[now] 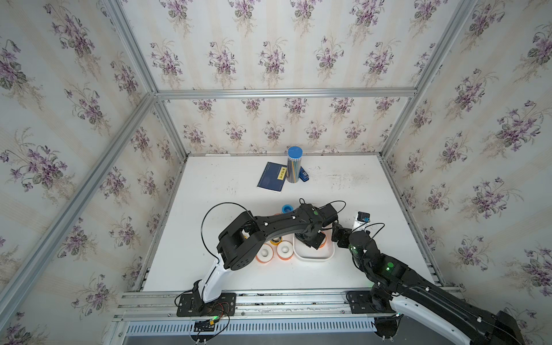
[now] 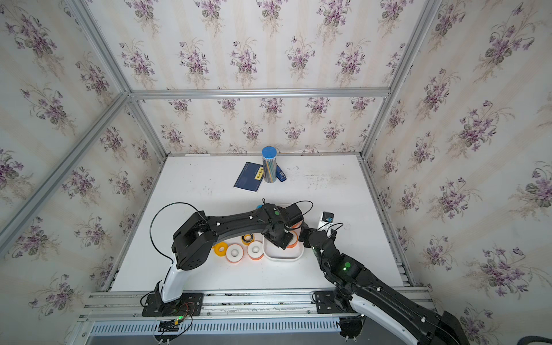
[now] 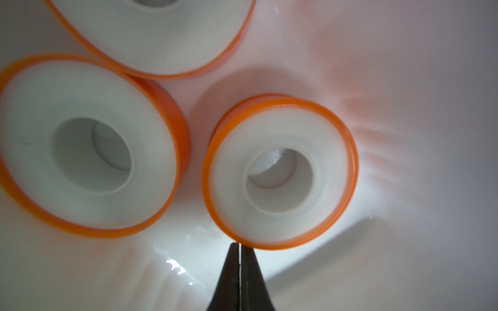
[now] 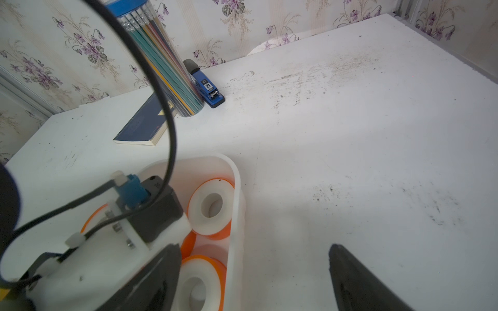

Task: Put the sealing tape into the storage box
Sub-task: Place the sealing tape in the storage box, then pick up the sealing tape at the center of the board.

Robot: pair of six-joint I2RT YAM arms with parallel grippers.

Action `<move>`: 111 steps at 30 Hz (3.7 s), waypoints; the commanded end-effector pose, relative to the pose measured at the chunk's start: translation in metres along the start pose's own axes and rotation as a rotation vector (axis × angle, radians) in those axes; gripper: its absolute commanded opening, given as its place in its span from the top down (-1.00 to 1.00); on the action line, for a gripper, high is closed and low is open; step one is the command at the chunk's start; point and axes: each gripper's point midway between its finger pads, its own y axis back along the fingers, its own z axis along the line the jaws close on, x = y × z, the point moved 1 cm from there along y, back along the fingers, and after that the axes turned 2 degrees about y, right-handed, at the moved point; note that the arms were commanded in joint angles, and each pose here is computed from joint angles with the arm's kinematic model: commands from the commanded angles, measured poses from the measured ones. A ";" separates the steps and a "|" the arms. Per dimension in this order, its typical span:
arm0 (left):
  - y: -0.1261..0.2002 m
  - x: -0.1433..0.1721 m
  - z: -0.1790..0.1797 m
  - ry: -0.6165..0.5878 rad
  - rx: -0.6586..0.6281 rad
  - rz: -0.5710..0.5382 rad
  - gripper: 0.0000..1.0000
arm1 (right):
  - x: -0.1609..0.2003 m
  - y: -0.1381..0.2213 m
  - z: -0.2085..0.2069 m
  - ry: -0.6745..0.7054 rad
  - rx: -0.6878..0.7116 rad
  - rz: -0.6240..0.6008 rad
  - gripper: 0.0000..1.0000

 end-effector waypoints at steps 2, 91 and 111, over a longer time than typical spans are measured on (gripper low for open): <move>0.002 -0.001 0.002 -0.010 -0.013 -0.002 1.00 | -0.004 0.001 0.000 -0.004 0.005 -0.013 -0.79; 0.209 0.164 0.218 0.421 -0.281 -0.517 -1.00 | 0.103 -0.135 0.233 0.502 -0.108 0.922 -0.73; 0.207 0.164 0.218 0.423 -0.285 -0.506 -1.00 | 0.092 -0.129 0.259 0.483 -0.186 0.893 -0.29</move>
